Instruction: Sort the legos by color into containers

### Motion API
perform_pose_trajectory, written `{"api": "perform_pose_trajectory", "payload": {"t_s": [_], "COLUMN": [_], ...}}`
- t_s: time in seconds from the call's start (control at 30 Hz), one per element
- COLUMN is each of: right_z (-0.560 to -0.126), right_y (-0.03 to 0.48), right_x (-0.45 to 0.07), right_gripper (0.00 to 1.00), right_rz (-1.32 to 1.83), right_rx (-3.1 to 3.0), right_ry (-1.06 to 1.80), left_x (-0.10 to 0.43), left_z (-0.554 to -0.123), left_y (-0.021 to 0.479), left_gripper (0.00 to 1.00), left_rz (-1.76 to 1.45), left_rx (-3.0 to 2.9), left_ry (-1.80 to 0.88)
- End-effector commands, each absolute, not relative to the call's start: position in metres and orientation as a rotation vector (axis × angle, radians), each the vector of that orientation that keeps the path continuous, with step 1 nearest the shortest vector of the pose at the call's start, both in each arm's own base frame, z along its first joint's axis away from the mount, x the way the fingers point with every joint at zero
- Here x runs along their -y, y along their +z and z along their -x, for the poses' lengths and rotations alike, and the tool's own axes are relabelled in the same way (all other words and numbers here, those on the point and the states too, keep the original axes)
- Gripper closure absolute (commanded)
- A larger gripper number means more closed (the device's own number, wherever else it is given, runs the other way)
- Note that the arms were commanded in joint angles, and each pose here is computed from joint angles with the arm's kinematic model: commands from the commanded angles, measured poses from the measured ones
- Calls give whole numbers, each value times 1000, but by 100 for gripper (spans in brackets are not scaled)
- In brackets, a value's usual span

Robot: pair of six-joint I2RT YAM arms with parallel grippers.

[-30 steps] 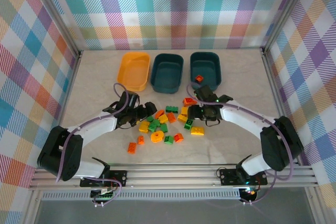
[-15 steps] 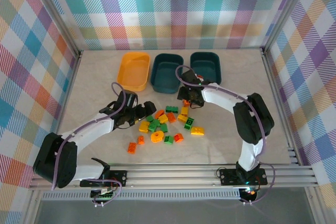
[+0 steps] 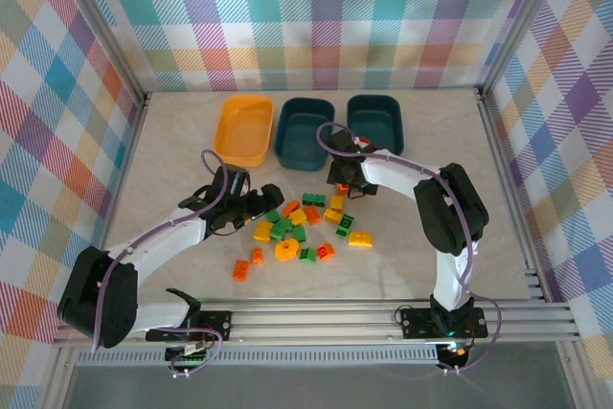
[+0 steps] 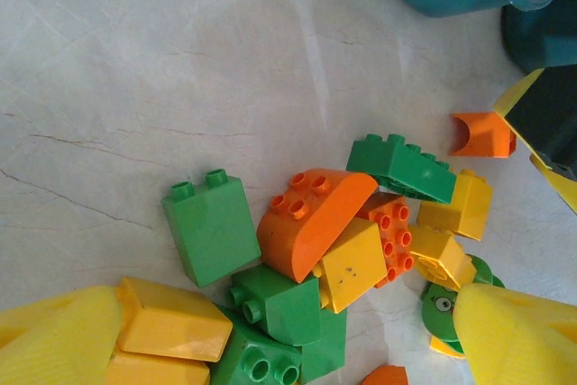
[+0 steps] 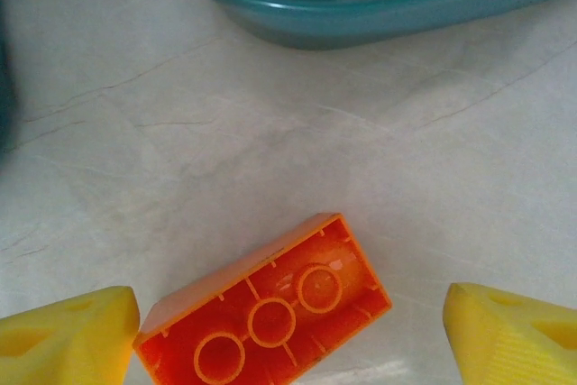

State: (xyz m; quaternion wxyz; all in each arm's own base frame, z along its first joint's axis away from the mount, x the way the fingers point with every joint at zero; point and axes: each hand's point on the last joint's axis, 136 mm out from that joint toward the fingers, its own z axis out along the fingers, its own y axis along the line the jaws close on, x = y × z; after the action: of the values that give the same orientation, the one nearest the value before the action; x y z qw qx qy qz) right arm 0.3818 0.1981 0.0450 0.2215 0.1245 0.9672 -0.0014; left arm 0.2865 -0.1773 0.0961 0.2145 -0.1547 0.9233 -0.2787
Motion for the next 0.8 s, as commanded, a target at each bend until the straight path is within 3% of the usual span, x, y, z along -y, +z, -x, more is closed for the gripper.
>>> {"api": "perform_pose_trajectory", "payload": {"t_s": [0.0,0.3,0.77], "right_z": [-368,-349,-338], "right_y": [41,57,64], "right_x": [-172,-145,-154], "right_gripper": [13,14,14], "right_rz": [-339,-334,-311], "right_rx": [-2692,-2682,-2711], "right_ry": [-89,-41,150], "left_x": [178,184,190], "left_z": [-283,-284,-288], "left_y": [95,101,97], "left_gripper": [5,5,6], "left_rz": [389,380,378], "left_rx": [-2567,-2549,-2589], "left_ry": [-762,-815,-814]}}
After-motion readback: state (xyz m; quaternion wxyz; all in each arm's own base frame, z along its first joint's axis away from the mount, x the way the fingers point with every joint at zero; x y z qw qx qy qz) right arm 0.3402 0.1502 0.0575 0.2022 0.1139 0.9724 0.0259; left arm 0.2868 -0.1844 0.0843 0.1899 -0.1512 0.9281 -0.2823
